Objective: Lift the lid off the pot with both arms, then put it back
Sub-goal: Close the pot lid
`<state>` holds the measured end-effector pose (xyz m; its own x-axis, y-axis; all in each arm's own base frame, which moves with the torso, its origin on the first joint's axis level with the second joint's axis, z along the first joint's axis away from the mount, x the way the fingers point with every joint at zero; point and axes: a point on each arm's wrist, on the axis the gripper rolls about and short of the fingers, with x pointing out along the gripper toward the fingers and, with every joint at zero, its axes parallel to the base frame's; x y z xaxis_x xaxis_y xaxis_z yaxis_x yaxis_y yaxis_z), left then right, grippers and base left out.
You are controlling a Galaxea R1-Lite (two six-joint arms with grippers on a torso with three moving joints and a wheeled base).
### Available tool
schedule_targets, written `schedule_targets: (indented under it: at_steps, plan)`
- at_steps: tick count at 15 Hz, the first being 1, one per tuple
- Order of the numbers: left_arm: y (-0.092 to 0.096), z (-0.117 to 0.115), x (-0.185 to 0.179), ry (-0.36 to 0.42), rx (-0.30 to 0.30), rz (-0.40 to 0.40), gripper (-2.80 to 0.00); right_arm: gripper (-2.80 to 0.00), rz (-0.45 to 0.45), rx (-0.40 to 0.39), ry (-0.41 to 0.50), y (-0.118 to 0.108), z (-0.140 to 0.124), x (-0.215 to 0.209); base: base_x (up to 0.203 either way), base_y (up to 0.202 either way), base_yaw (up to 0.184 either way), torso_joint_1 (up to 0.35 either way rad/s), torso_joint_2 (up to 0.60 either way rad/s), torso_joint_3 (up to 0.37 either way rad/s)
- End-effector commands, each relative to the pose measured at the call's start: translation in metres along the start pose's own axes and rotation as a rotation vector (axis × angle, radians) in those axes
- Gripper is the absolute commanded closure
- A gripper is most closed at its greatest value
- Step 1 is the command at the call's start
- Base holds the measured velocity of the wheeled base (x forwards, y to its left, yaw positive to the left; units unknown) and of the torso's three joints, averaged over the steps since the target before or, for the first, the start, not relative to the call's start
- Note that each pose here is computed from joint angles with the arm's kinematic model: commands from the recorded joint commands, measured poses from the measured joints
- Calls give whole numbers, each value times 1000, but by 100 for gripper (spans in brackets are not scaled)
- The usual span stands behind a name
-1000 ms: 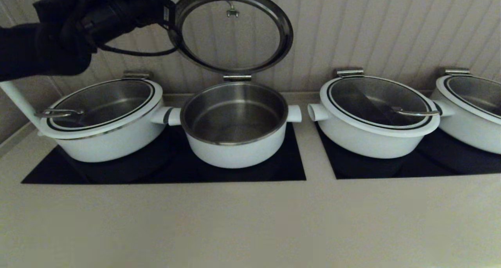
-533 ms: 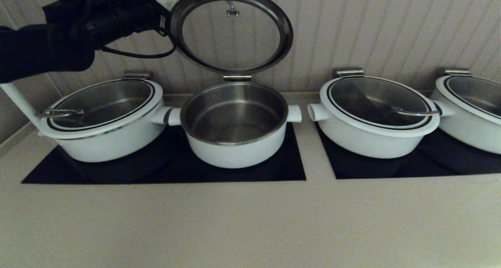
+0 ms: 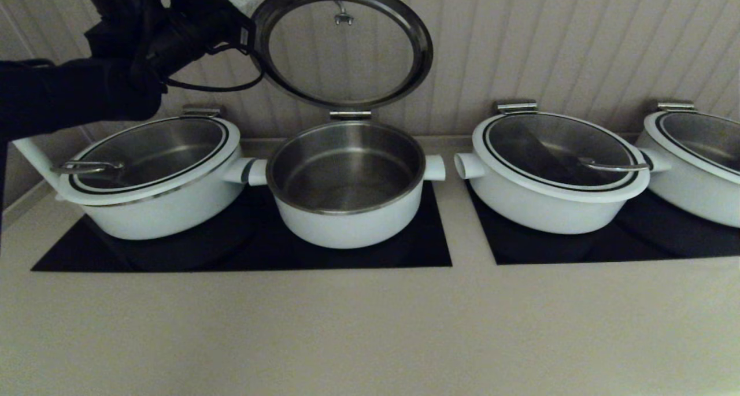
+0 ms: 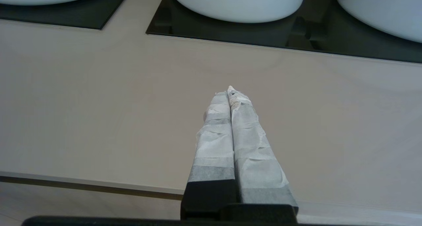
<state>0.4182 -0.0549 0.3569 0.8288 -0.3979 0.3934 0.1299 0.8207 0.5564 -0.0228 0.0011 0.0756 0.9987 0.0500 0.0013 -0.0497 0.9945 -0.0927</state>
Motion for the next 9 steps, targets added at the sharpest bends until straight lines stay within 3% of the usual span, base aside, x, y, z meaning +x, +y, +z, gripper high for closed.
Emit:
schedule_targets:
  at_steps: [1, 9]
  plan:
    - [-5, -10, 4, -2, 3, -1, 0, 0, 1, -1, 1, 0, 0, 0, 0, 0, 0, 0, 0, 0]
    - [-14, -15, 8, -22, -4, -22, 0, 0, 1, -1, 1, 0, 0, 0, 0, 0, 0, 0, 0, 0]
